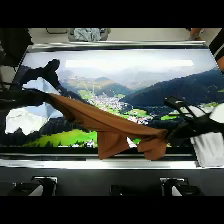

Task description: Fold the shirts.

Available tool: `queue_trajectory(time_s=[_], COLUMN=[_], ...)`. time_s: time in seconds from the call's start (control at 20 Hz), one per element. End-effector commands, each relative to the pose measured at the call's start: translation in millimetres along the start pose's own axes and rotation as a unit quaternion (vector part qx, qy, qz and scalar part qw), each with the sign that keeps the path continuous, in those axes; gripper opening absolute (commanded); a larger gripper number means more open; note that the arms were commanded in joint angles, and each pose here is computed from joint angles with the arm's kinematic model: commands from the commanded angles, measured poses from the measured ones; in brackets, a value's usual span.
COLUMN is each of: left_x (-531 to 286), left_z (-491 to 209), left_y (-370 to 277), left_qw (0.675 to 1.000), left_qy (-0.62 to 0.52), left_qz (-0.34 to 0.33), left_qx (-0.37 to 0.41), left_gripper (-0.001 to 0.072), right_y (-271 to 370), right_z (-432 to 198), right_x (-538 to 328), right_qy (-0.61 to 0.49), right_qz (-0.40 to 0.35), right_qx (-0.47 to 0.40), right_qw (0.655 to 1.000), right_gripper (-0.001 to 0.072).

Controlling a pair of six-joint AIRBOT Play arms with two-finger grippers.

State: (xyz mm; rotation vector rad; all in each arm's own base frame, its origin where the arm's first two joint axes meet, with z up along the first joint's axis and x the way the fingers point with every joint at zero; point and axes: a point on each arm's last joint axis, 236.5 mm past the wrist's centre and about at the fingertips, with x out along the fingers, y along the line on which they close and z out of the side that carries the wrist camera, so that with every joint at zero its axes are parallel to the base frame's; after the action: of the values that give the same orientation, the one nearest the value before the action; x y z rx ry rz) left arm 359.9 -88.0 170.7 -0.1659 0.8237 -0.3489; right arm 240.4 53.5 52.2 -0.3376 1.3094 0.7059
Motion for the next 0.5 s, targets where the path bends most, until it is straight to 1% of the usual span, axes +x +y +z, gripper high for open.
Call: queue_trajectory(time_s=[0.0,0.1,0.25,0.3,0.35,0.4,0.45], left_x=[70,116,171,184,191,191,183], left_z=[-7,-8,1,4,5,5,3], left_y=[30,43,55,56,53,51,52], left_qw=[0.999,0.997,0.993,0.991,0.988,0.986,0.985], left_qy=[0.020,0.043,0.063,0.068,0.077,0.091,0.113], left_qz=[0.011,0.003,-0.013,-0.021,-0.031,-0.035,-0.037], left_qx=[-0.036,-0.068,-0.104,-0.116,-0.127,-0.138,-0.127], left_gripper=[0.0028,0.0028,0.0032,0.0083,0.0383,0.0720,0.0720], right_y=[-45,-68,-103,-114,-123,-128,-130], right_z=[30,59,103,113,124,130,129], right_x=[65,99,113,110,102,90,74], right_qy=[-0.027,-0.055,-0.112,-0.129,-0.146,-0.150,-0.135], right_qz=[-0.005,0.008,-0.009,-0.020,-0.032,-0.044,-0.056], right_qx=[0.027,0.055,0.105,0.124,0.140,0.130,0.104], right_qw=[0.999,0.997,0.988,0.984,0.979,0.979,0.984], right_gripper=[0.0044,0.0044,0.0050,0.0138,0.0427,0.0705,0.0704])
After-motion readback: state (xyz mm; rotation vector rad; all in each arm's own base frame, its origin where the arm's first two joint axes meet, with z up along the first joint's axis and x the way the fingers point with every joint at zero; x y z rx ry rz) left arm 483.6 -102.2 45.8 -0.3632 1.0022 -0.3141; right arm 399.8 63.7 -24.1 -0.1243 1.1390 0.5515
